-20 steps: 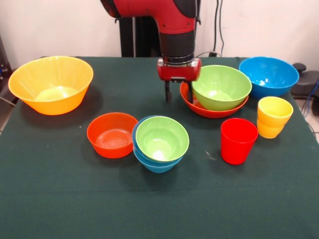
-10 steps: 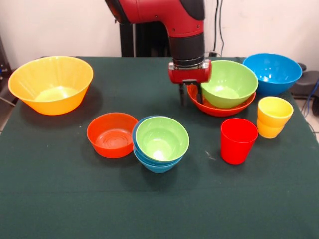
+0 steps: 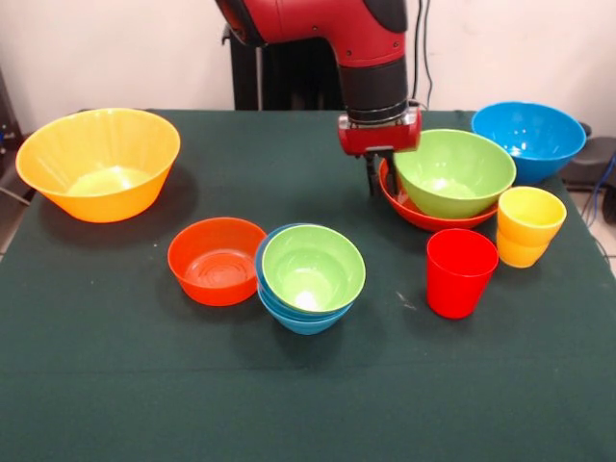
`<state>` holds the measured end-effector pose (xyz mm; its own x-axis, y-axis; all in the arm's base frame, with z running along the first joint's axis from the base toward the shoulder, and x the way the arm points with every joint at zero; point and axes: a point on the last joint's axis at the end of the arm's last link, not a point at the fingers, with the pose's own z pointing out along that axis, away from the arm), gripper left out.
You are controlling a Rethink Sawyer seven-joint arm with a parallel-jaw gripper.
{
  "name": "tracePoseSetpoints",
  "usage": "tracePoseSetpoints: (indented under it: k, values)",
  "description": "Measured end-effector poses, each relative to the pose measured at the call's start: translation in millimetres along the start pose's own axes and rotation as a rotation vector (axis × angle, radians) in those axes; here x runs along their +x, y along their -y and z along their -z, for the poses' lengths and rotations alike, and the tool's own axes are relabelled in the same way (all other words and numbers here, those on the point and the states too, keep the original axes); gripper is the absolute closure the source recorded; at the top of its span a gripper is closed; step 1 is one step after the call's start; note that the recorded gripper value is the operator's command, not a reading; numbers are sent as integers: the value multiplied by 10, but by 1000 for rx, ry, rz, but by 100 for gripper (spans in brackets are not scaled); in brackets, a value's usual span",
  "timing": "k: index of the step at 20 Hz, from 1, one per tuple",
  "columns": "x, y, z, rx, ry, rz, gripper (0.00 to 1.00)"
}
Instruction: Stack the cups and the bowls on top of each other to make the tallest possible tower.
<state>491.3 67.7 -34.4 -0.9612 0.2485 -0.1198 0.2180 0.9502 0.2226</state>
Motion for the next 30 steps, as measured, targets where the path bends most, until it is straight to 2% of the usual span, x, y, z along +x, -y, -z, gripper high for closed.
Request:
tracePoseSetpoints:
  k: [12,18,28,30]
  values:
    - [-45,11,70,-6,9,-6,100]
    - [-245,219,396,1,15,-46,100]
    - [-685,866,1231,60,-61,-136,100]
    - [-739,931,1326,62,-64,-144,100]
